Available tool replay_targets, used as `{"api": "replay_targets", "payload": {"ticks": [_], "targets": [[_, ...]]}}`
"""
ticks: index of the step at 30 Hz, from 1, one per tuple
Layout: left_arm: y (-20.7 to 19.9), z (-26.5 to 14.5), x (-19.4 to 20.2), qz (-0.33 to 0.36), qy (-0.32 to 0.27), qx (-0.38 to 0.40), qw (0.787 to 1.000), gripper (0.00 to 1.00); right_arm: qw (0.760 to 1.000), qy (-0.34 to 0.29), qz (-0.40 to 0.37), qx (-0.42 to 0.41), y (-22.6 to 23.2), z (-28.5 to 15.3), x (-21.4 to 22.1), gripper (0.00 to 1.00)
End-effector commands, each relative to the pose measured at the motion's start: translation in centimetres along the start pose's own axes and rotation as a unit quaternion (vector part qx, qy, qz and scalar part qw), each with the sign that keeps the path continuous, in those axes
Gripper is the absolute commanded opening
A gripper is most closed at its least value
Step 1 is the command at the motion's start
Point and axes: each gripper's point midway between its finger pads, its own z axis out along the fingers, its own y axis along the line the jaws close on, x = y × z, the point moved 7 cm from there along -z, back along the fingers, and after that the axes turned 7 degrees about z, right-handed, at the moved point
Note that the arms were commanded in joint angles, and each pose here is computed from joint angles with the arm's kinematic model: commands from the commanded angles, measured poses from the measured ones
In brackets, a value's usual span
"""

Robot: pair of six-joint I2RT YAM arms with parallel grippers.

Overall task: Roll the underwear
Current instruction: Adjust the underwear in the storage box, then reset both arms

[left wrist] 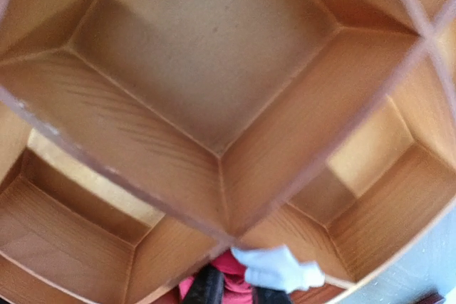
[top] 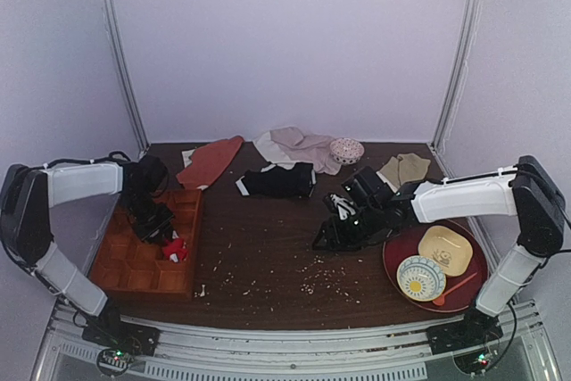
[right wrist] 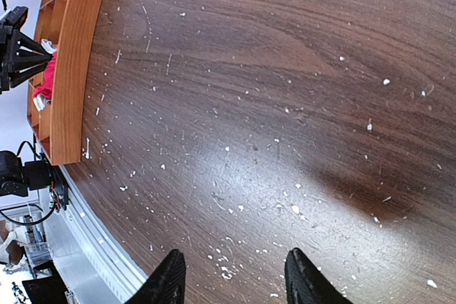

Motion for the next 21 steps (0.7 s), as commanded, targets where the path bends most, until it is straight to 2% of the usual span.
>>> {"api": "replay_targets", "payload": {"ticks": [1, 8, 9, 10, 12, 13, 16, 17, 21], "targets": [[1.5, -1.3, 0.8, 0.017, -0.014, -0.033, 0.999, 0.25, 1.0, -0.028, -0.004, 0.005, 0.2, -1.1, -0.7, 0.5], [0.3, -7.5, 0.4, 0.079, -0.112, 0.077, 0.988, 0.49, 0.997, -0.08, -0.005, -0.004, 0.9, -2.8, -2.1, 0.64], [0.2, -8.1, 0.3, 0.09, -0.125, 0.09, 0.984, 0.53, 0.996, -0.087, -0.006, -0.004, 0.9, -3.1, -2.3, 0.83], [0.1, -8.7, 0.4, 0.103, -0.136, 0.101, 0.98, 0.56, 0.996, -0.092, -0.007, -0.006, 1.1, -3.4, -2.5, 0.98], [0.0, -9.6, 0.4, 0.129, -0.152, 0.116, 0.973, 0.7, 0.995, -0.102, -0.01, -0.008, 1.3, -4.0, -2.8, 1.0], [0.0, -9.9, 0.5, 0.137, -0.158, 0.12, 0.97, 0.73, 0.994, -0.106, -0.012, -0.009, 1.4, -4.3, -2.9, 1.0], [-0.1, -10.7, 0.7, 0.166, -0.169, 0.138, 0.962, 0.93, 0.993, -0.115, -0.021, -0.011, 1.8, -5.0, -3.2, 1.0], [-0.1, -10.9, 0.8, 0.171, -0.174, 0.142, 0.959, 0.97, 0.993, -0.118, -0.023, -0.011, 1.9, -5.3, -3.2, 1.0], [0.2, -11.7, 1.0, 0.19, -0.195, 0.153, 0.95, 0.98, 0.991, -0.132, -0.029, -0.004, 2.3, -6.3, -3.3, 1.0]]}}
